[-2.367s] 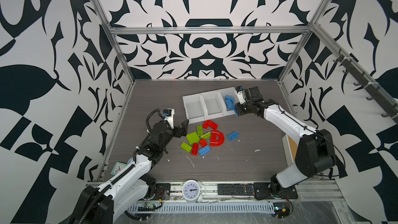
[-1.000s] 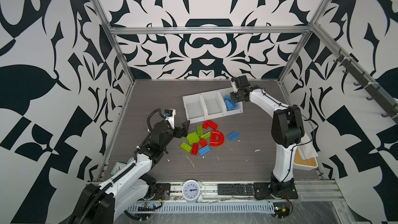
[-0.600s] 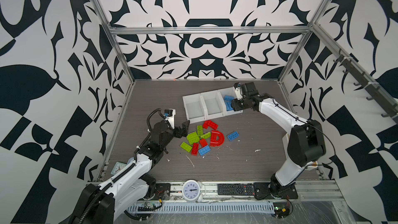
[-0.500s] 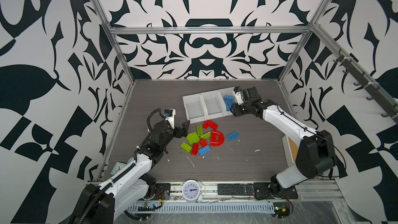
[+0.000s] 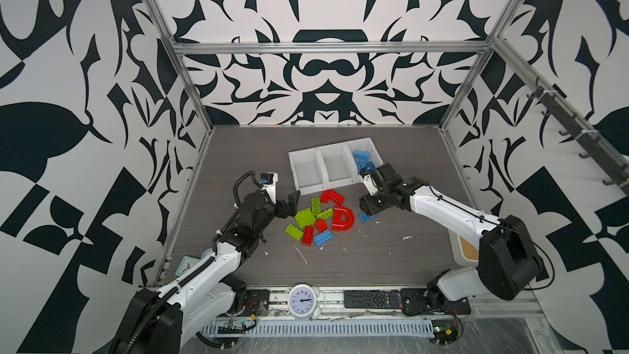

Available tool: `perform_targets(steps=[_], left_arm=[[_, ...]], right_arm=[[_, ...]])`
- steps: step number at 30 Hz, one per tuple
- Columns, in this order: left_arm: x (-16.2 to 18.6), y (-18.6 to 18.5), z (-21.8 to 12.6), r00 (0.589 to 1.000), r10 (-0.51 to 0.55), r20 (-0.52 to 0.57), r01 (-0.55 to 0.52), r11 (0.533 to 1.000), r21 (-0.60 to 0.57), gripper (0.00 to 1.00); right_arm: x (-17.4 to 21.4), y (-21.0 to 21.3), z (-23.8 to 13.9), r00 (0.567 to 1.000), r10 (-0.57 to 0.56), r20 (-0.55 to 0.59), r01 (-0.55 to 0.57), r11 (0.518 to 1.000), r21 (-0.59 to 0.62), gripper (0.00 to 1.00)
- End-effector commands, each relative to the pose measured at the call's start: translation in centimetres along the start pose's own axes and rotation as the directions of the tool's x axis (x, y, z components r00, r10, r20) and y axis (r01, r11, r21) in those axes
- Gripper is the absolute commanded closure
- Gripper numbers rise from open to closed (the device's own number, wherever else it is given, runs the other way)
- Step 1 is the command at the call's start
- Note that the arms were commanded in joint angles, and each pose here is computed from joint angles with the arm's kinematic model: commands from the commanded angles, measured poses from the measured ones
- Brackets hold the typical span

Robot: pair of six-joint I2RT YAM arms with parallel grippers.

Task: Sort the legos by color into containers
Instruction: 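Lower the right gripper onto the blue brick nearest the robot and grasp it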

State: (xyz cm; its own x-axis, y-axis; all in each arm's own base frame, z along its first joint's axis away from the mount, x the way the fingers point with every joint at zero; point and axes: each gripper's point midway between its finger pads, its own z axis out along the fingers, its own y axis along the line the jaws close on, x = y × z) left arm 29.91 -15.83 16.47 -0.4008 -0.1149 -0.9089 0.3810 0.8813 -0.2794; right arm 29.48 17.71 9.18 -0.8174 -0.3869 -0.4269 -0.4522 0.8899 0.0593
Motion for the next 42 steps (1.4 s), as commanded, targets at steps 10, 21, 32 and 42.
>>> perform_targets(steps=[10, 21, 32, 42], left_arm=[[-0.8, -0.4, 0.1, 1.000, -0.004, 0.014, 0.004, 1.000, 0.014, 0.01], [-0.8, -0.4, 0.1, 1.000, -0.004, 0.017, 0.004, 1.000, 0.010, 0.01], [-0.9, -0.4, 0.0, 1.000, -0.005, 0.020, 0.005, 1.000, 0.010, 0.01], [-0.9, -0.3, 0.0, 1.000, -0.004, 0.022, 0.004, 1.000, 0.008, 0.01]], right_arm=[[1.2, -0.3, 1.4, 0.992, -0.054, -0.115, 0.061, 0.997, 0.054, 0.29], [1.0, 0.0, 2.9, 0.982, -0.093, -0.165, 0.104, 0.993, 0.061, 0.28], [1.6, -0.7, 3.7, 0.973, -0.094, -0.210, 0.117, 0.988, 0.100, 0.25], [2.3, 0.0, 5.1, 0.968, -0.092, -0.235, 0.107, 0.993, 0.054, 0.24]])
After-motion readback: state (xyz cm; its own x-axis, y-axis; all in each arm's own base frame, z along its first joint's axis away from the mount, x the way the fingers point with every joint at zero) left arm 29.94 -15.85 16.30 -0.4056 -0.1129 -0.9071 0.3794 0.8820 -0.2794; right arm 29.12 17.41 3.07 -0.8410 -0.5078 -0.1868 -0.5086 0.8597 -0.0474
